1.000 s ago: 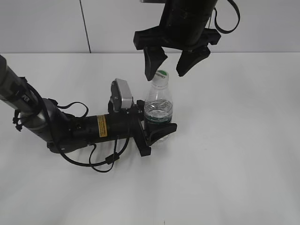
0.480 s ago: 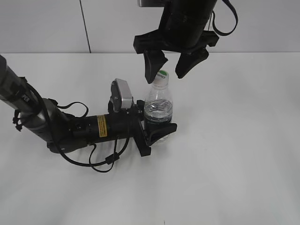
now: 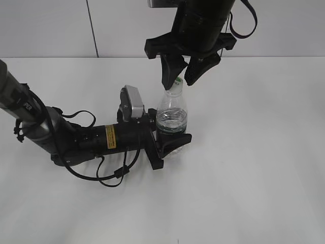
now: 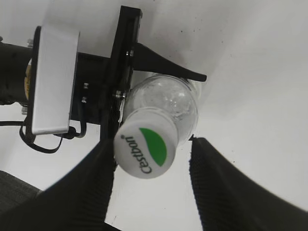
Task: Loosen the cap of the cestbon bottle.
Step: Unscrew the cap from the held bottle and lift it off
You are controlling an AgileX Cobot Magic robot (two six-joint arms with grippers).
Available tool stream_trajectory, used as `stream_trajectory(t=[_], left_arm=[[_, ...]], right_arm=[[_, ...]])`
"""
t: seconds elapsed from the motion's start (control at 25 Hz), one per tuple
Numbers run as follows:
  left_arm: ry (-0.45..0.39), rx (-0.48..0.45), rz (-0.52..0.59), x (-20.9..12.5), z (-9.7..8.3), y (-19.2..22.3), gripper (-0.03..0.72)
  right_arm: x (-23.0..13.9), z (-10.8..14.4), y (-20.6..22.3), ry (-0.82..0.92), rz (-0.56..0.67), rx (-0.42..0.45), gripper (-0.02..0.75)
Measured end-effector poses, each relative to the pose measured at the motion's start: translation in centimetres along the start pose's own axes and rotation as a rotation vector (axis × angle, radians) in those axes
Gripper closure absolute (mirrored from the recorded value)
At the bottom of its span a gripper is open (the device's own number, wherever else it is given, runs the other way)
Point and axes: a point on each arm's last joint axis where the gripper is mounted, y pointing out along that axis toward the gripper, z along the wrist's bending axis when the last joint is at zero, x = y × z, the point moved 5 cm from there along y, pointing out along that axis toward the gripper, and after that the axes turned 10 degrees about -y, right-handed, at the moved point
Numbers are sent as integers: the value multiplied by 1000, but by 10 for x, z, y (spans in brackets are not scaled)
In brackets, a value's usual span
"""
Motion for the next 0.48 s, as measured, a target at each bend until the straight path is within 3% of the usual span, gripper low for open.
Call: stream_trajectory(t=[0.48], left_arm=[[0, -1, 0, 0, 0, 0, 287]], right_arm=[[1, 6, 0, -38, -6, 39, 366]])
